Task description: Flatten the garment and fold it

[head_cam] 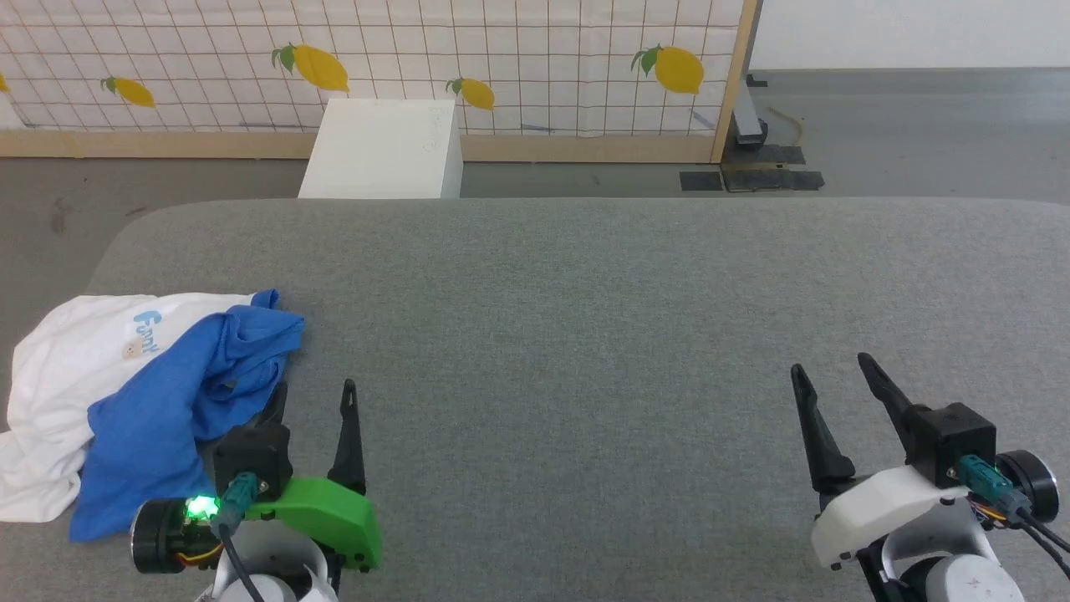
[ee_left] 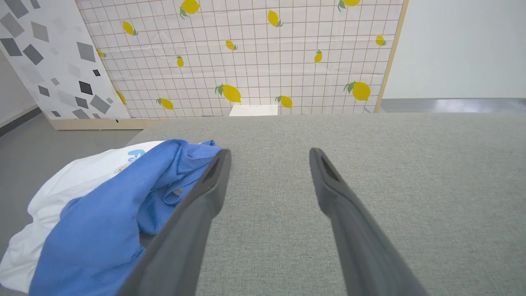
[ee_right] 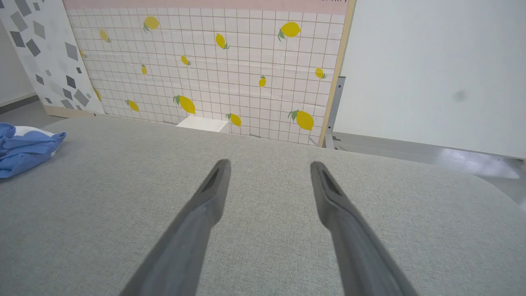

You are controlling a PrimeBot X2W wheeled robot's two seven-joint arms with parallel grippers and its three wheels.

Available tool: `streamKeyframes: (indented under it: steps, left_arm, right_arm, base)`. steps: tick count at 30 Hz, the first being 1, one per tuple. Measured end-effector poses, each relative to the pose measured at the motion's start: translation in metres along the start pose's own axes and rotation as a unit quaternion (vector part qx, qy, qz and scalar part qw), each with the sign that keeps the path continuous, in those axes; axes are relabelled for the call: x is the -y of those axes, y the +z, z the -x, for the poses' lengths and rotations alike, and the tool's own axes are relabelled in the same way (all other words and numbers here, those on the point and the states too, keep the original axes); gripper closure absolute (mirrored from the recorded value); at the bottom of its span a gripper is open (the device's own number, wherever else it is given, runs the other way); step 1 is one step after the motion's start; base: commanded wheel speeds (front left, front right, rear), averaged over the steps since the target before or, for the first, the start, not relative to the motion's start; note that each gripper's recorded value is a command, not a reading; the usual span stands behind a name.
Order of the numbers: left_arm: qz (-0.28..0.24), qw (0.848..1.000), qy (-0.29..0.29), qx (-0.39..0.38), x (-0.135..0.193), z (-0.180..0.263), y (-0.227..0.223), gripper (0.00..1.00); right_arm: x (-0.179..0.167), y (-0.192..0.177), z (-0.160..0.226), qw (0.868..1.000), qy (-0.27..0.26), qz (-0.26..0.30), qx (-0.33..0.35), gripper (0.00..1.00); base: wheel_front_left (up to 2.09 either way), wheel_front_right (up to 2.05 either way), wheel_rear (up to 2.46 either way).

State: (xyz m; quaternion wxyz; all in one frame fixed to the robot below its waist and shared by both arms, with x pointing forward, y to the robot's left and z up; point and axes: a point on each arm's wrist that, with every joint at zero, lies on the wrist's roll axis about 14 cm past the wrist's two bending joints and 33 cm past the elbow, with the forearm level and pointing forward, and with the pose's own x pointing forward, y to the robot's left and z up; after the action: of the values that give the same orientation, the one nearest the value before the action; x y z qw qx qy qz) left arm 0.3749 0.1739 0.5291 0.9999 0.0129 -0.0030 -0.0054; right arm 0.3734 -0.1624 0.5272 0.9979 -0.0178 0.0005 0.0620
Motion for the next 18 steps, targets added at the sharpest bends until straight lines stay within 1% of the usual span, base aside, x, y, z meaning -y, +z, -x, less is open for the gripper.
streamKeyframes:
  steps: [12,18]
  left_arm:
    - [0.013,1.000,0.000,0.000,0.0030,0.0014,-0.0042,0.00]
    - [0.019,1.000,0.010,-0.001,-0.0009,0.0040,-0.0067,0.00]
  right_arm:
    - [0.0052,-0.0036,0.0008,1.000,-0.008,-0.010,0.001,0.00]
    - [0.0031,-0.0057,-0.0010,1.000,-0.005,-0.013,-0.001,0.00]
  base:
    - [0.00,0.00,0.00]
    - [0.00,0.00,0.00]
